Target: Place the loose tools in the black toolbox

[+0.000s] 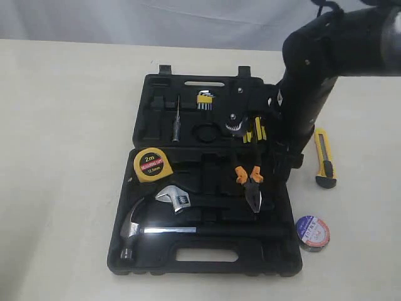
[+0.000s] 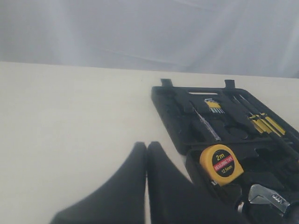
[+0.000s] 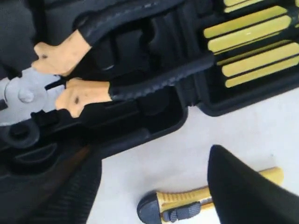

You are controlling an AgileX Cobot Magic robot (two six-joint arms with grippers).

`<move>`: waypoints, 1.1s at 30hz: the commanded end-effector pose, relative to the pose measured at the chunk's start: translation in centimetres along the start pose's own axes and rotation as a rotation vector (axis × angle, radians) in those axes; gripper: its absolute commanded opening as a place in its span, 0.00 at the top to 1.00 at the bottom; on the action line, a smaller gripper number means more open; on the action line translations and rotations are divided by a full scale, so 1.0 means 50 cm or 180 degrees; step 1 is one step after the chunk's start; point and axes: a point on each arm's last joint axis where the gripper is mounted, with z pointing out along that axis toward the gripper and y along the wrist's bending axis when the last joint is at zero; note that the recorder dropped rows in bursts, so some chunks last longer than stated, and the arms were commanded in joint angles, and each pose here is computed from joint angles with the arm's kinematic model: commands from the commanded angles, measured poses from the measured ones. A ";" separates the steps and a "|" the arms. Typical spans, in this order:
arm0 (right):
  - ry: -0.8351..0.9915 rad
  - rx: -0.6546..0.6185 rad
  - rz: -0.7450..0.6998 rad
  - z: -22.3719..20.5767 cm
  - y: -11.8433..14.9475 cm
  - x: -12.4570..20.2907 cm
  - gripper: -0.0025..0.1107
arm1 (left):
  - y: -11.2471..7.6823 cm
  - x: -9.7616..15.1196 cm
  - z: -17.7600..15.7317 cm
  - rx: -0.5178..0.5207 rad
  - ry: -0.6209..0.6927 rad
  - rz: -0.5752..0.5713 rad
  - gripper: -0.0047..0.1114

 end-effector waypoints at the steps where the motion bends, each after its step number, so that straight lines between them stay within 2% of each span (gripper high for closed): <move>1: 0.0175 0.0003 -0.0508 0.029 0.019 -0.026 0.43 | -0.001 -0.002 0.000 0.0020 0.0010 -0.0021 0.96; 5: 0.0254 0.0192 -0.0911 0.033 0.041 -0.056 0.44 | -0.001 -0.002 0.000 0.0020 0.0010 -0.0021 0.96; 10: 0.0199 0.0429 -0.1138 0.024 0.060 -0.086 0.54 | -0.001 -0.002 0.000 0.0020 0.0010 -0.0021 0.96; 20: 0.0193 0.0425 -0.1144 0.032 0.067 -0.094 0.44 | -0.001 -0.002 0.000 0.0020 0.0010 -0.0021 0.96; 27: 0.0304 0.0552 -0.1113 0.018 0.058 -0.085 0.44 | -0.001 -0.002 0.000 0.0020 0.0010 -0.0021 0.96; 33: 0.0092 0.0658 -0.1154 0.016 0.055 -0.098 0.44 | -0.001 -0.002 0.000 0.0020 0.0010 -0.0021 0.96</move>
